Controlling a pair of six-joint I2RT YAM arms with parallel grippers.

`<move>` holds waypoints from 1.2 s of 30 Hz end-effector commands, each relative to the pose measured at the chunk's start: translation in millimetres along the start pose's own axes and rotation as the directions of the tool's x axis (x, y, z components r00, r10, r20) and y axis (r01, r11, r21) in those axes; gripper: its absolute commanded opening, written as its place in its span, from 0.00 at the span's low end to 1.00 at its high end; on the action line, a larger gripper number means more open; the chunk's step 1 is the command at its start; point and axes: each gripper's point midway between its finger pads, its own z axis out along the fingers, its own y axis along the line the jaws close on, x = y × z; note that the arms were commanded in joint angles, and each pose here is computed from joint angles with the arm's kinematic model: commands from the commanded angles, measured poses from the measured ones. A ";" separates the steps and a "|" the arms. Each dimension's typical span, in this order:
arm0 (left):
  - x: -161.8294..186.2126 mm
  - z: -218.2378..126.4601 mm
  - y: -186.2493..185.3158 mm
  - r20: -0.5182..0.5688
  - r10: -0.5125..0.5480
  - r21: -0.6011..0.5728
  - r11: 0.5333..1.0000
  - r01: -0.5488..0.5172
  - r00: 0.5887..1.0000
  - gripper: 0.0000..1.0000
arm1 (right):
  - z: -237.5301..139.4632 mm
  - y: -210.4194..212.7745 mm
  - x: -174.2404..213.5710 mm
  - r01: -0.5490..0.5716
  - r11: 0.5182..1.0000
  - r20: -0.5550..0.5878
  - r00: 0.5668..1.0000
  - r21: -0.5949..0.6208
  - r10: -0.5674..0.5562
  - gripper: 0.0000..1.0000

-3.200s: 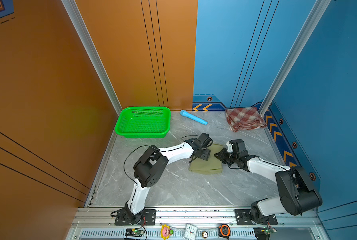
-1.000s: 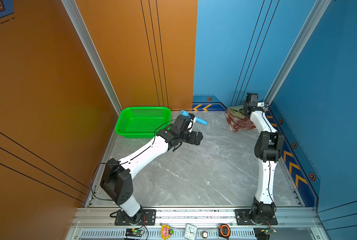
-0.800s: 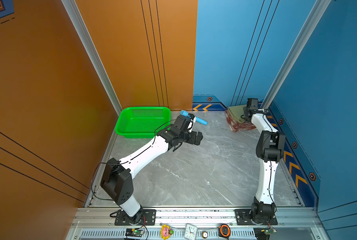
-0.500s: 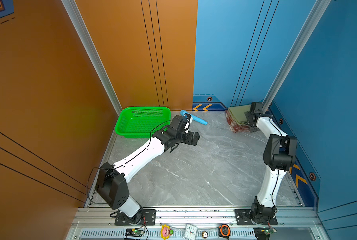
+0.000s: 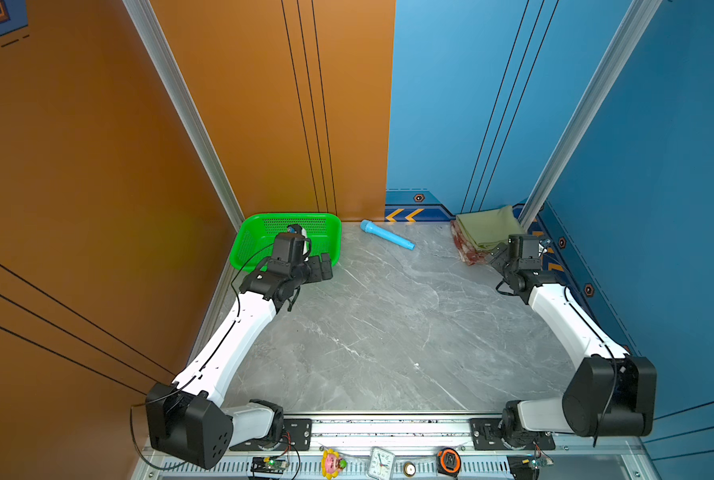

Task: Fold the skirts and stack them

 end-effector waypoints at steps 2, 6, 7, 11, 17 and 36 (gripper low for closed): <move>-1.0 -14.4 30.6 0.133 -0.060 -0.036 0.997 0.065 0.989 0.98 | -20.6 -16.5 3.8 0.224 0.974 0.125 0.966 0.017 -0.225 1.00; 6.7 -16.1 56.7 0.270 -0.008 -0.090 0.995 0.033 0.963 0.98 | -23.2 -26.3 28.0 0.280 0.960 0.163 0.948 -0.022 -0.273 1.00; 11.9 -13.6 64.1 0.278 0.006 -0.109 0.994 0.026 0.960 0.98 | -23.3 -27.5 32.4 0.305 0.952 0.178 0.938 -0.018 -0.297 1.00; 33.0 3.4 102.2 0.271 0.001 -0.224 0.973 0.062 0.963 0.98 | -16.6 -38.5 45.6 0.348 0.937 0.210 0.917 0.000 -0.340 1.00; 46.7 29.0 126.4 0.276 0.073 -0.307 0.952 0.016 0.958 0.98 | 3.5 -45.4 62.0 0.361 0.932 0.218 0.912 -0.023 -0.348 1.00; 56.8 97.1 143.0 0.316 0.163 -0.219 0.971 -0.095 0.935 0.98 | 32.9 -40.2 64.3 0.360 0.931 0.331 0.888 -0.064 -0.320 1.00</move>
